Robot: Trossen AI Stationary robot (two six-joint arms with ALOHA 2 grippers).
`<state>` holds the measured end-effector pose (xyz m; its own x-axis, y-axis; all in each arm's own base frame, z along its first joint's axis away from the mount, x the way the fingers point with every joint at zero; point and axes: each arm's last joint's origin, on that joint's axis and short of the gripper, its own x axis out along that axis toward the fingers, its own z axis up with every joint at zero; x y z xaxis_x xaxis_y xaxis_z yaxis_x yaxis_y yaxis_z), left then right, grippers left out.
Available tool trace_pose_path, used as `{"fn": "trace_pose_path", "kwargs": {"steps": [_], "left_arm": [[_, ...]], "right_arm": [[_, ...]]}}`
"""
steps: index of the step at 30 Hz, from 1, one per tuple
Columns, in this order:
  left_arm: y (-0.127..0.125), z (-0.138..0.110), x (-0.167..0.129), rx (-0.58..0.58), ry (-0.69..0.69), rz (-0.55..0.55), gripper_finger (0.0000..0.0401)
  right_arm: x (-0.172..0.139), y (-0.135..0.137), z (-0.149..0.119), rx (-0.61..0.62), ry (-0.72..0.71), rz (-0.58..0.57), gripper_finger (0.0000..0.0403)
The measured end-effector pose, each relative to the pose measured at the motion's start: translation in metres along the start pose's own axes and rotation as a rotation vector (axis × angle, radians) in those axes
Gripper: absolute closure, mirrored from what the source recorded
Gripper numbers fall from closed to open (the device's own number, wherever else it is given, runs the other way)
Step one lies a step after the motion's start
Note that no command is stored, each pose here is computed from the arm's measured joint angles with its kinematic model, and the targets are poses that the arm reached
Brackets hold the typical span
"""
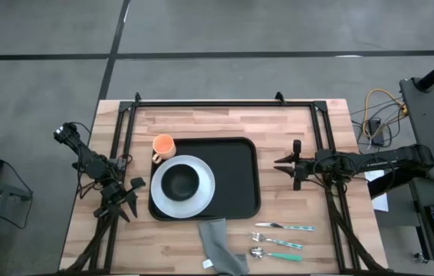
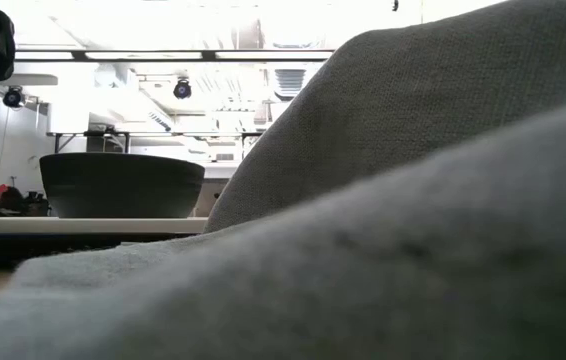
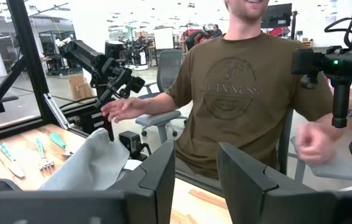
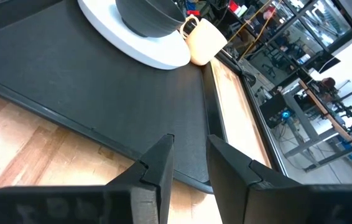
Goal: Set up tray
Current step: Put the gray napkin on the black tray to the right of the white plate
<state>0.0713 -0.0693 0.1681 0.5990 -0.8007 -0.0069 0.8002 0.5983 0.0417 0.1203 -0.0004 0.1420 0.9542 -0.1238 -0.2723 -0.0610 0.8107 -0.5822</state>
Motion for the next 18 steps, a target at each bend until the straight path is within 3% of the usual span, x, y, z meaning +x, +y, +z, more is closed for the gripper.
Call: {"fn": "trace_pose_path", "kwargs": {"steps": [18], "left_arm": [[0.0, -0.0001, 0.0, 0.0, 0.001, 0.001, 0.03]], "right_arm": [[0.0, -0.0005, 0.0007, -0.077, -0.007, -0.005, 0.0319]]}}
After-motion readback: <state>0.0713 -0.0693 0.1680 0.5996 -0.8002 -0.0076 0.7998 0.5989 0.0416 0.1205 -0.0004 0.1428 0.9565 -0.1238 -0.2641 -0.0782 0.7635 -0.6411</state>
